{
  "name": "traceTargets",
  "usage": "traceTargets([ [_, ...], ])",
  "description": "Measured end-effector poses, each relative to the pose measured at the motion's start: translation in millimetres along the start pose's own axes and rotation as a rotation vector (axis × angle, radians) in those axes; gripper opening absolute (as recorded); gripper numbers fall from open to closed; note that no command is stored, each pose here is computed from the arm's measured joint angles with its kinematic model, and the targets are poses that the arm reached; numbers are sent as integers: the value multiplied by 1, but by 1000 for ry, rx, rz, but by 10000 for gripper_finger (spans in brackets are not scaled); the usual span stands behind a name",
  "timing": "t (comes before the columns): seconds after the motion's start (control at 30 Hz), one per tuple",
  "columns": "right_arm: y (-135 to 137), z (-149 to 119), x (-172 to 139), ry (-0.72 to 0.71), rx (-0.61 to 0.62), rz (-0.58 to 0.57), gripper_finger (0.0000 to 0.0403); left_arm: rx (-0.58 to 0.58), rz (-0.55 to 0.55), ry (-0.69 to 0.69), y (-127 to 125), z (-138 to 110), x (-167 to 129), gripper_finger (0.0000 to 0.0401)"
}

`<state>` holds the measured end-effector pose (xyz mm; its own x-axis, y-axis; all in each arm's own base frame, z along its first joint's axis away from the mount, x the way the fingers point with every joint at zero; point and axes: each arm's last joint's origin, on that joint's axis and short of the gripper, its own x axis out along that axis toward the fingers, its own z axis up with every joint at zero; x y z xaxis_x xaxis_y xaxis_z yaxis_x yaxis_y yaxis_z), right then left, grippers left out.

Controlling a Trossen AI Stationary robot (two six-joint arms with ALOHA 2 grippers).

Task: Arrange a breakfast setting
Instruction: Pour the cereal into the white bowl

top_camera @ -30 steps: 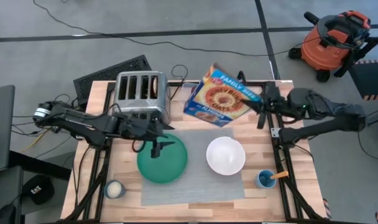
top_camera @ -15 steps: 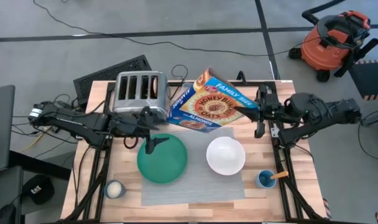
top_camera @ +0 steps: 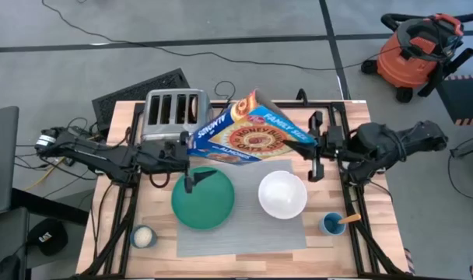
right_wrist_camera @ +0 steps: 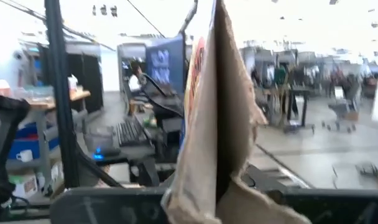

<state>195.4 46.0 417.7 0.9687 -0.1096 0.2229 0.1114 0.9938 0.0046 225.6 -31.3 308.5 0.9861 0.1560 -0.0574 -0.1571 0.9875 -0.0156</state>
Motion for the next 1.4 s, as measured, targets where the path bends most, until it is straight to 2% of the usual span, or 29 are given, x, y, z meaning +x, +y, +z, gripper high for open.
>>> traceTargets([
  [0.2, 14, -2, 13, -76, -7, 31, 25, -25, -11, -220, 1, 0, -3, 368],
  [0.33, 24, -3, 16, -105, -11, 59, 25, 1, 15, -282, 2, 2, -5, 368],
  [0.83, 36, 0, 11, -137, 0, 96, 25, 41, 159, -316, 6, 7, -7, 368],
  [0.9, 35, 0, 11, -137, -1, 93, 25, 68, 107, -331, 5, 8, -7, 368],
  [1.0, 32, -3, 15, -121, -5, 82, 25, 122, -85, -380, -1, 10, -8, 368],
  [1.07, 30, -6, 19, -110, -5, 75, 25, 133, -165, -402, -4, 11, -9, 368],
  [1.27, 27, -15, 32, -104, -33, 36, 25, 116, -159, -400, -3, 12, -9, 365],
  [1.4, 27, -17, 36, -108, -56, 23, 26, 120, -157, -375, -3, 10, -8, 328],
])
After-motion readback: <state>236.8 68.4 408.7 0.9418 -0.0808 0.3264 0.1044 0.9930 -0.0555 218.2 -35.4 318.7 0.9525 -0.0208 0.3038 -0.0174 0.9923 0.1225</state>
